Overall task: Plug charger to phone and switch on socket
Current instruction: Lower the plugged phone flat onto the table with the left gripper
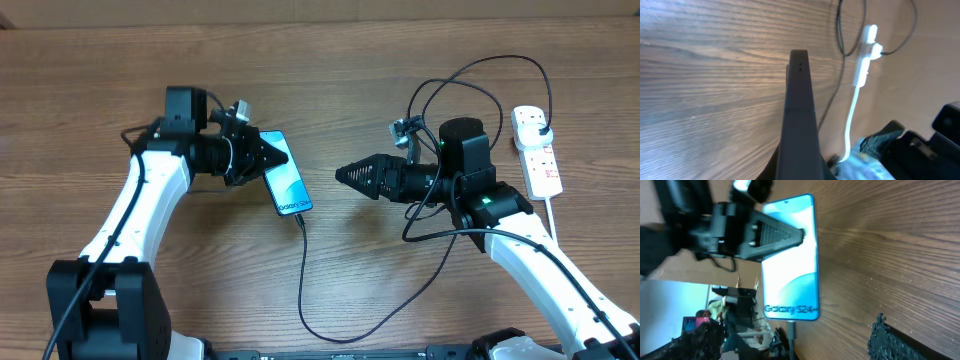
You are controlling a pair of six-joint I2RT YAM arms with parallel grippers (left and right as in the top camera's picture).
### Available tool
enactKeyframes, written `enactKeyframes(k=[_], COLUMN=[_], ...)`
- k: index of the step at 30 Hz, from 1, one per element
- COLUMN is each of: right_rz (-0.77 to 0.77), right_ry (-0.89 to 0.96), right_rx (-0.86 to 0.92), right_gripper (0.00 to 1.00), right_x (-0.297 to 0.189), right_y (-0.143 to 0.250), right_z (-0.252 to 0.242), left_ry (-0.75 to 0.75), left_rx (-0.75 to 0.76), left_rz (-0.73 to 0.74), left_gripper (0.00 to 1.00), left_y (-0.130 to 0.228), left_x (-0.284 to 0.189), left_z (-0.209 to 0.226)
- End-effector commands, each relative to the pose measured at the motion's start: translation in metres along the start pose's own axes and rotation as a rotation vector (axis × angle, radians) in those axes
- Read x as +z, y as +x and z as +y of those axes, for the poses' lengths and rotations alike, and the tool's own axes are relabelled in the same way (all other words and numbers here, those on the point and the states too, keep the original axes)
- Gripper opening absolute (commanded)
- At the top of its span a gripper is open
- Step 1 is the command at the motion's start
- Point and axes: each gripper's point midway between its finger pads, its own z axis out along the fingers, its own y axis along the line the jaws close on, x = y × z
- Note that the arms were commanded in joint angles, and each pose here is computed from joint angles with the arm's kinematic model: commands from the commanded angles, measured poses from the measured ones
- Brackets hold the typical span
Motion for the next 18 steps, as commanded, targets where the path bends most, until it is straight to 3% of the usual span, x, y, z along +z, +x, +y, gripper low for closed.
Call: enactKeyframes(k=[1, 7, 18], right_rz=[-0.029, -0.027, -0.011], right_ry=[0.022, 0.023, 0.058], right_rx=[-0.025, -0.022, 0.016], right_gripper=[0.95, 0.95, 0.95], right_x=[-0.002, -0.002, -0.002], right_y=[-0.008, -0.007, -0.001], right_z=[-0.001, -0.002, -0.010], left_ry=[-0.129, -0.171, -0.221], left_rx=[0.199, 0.305, 0.296], left_rz=[-0.071, -0.081, -0.005], left_gripper=[0.04, 0.04, 0.04], left_y=[-0.019, -0.023, -0.042], left_x=[-0.019, -0.035, 0.006], left_z=[-0.016, -0.030, 0.013])
